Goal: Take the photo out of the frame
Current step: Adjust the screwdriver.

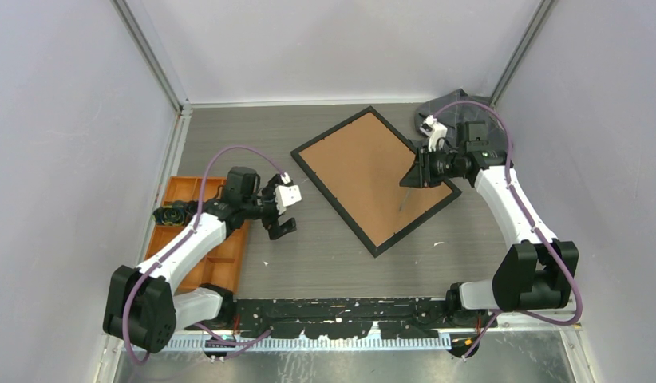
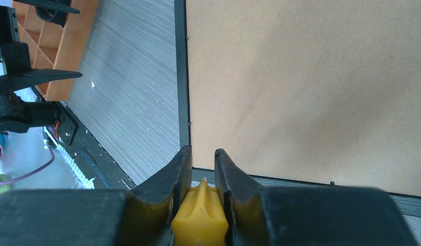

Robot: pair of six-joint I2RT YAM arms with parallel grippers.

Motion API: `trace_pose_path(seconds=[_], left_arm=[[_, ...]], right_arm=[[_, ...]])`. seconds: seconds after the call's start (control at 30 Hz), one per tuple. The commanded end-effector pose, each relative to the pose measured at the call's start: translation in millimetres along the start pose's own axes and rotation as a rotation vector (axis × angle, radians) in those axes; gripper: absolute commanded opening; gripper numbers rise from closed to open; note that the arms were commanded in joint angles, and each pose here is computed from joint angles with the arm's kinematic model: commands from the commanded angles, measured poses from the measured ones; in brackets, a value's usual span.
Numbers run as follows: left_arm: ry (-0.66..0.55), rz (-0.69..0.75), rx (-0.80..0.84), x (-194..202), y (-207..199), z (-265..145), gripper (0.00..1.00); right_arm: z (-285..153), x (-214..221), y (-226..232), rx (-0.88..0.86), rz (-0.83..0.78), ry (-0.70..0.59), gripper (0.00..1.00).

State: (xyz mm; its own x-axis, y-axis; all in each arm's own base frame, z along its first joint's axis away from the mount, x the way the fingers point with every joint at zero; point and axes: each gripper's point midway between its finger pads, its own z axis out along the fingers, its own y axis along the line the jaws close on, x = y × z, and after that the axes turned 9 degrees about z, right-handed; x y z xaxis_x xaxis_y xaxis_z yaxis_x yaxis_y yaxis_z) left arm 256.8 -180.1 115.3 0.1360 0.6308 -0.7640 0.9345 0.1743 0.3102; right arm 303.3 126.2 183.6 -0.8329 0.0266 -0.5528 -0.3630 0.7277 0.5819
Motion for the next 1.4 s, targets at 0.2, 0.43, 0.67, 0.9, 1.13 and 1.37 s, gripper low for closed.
trace_pose_path(seconds=[0.2,0.43,0.67,0.9,1.13,1.37], left_arm=[[-0.003,0.042,-0.012,-10,14,-1,0.99],[-0.001,0.046,-0.007,-8,12,-1,0.99],[0.013,0.075,-0.017,-10,17,-1,0.99],[0.037,0.122,-0.025,-9,20,-2,0.99],[0.068,0.194,0.0,-1,17,5,1.0],[0.08,0.24,0.036,3,12,13,1.0]], right_arm=[[-15,-20,9,-0.004,-0.013,-0.096,0.01],[-14,-22,10,-0.008,-0.006,-0.104,0.01],[-22,-26,6,-0.008,0.005,-0.131,0.01],[-24,-29,4,-0.017,0.026,-0.148,0.01],[-21,-32,0,-0.018,0.058,-0.157,0.01],[-21,-41,3,-0.029,0.071,-0.177,0.01]])
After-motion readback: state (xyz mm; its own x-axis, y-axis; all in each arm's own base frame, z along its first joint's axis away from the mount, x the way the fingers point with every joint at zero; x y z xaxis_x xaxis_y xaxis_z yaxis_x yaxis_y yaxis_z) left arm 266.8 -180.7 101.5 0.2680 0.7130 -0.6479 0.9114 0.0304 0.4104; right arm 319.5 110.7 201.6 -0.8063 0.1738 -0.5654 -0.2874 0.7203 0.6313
